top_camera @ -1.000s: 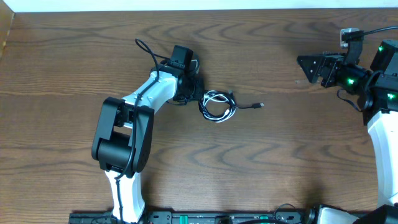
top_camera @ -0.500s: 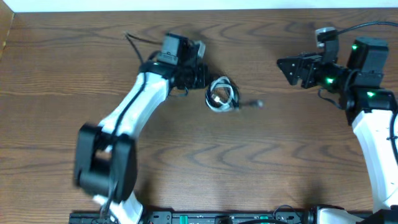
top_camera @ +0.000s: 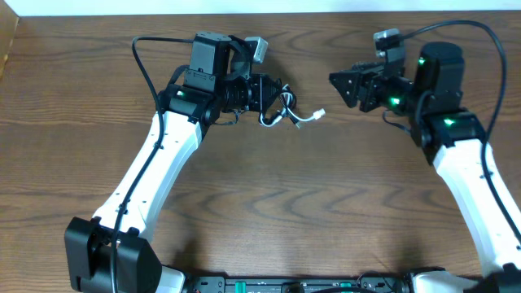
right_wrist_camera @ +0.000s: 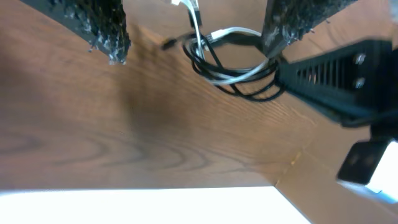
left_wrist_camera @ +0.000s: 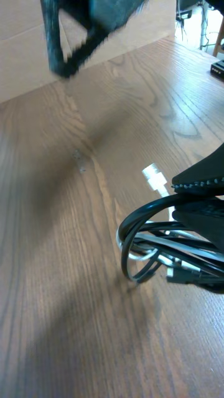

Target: Untangle cables

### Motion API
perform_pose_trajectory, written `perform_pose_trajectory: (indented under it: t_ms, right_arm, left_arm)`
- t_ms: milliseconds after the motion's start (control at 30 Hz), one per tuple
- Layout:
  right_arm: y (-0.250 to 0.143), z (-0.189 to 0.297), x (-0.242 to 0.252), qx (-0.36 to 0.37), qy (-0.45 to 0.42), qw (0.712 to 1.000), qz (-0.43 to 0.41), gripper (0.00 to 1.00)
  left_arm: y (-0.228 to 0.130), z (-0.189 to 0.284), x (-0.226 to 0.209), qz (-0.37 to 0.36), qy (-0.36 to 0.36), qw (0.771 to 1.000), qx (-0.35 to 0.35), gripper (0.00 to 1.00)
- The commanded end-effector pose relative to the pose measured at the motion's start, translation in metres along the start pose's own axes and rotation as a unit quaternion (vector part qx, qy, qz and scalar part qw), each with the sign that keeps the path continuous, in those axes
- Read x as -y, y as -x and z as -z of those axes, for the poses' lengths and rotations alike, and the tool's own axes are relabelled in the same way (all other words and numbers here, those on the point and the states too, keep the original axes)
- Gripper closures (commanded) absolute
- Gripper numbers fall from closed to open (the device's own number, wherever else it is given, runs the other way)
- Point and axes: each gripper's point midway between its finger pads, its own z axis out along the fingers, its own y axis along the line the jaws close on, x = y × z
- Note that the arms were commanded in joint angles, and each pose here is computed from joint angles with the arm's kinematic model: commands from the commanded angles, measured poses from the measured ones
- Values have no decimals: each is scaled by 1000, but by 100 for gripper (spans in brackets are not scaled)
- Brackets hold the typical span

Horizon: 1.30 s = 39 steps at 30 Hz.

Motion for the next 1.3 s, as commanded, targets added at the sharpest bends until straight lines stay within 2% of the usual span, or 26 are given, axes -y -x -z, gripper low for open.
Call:
perform_pose_trajectory:
  t_ms: [0, 100, 267, 467, 800, 967, 1267]
  right_arm:
    - [-10, -24, 10, -20, -2, 994, -109, 37]
    - [-23, -42, 13, -40, 7, 988, -150, 37]
    - [-42, -69, -1, -72, 53, 985, -151, 37]
    - [-68, -88, 8, -101, 56, 990, -80, 36]
    - [-76, -94, 1, -104, 102, 989, 16, 38]
    - [-80, -99, 1, -108, 83, 990, 20, 42]
    - [-93, -109, 6, -123, 20, 992, 13, 43]
  left_arm:
    - [4, 5, 9, -18, -12, 1000, 4, 93]
    - [3, 5, 9, -24, -12, 1000, 2, 92]
    - [2, 4, 8, -23, -11, 1000, 1, 92]
    - [1, 5, 7, 24, -10, 1000, -1, 92]
    - [1, 5, 6, 129, -10, 992, -2, 93]
    - [1, 5, 7, 178, -10, 984, -3, 93]
    - [0, 5, 11, 217, -21, 976, -9, 93]
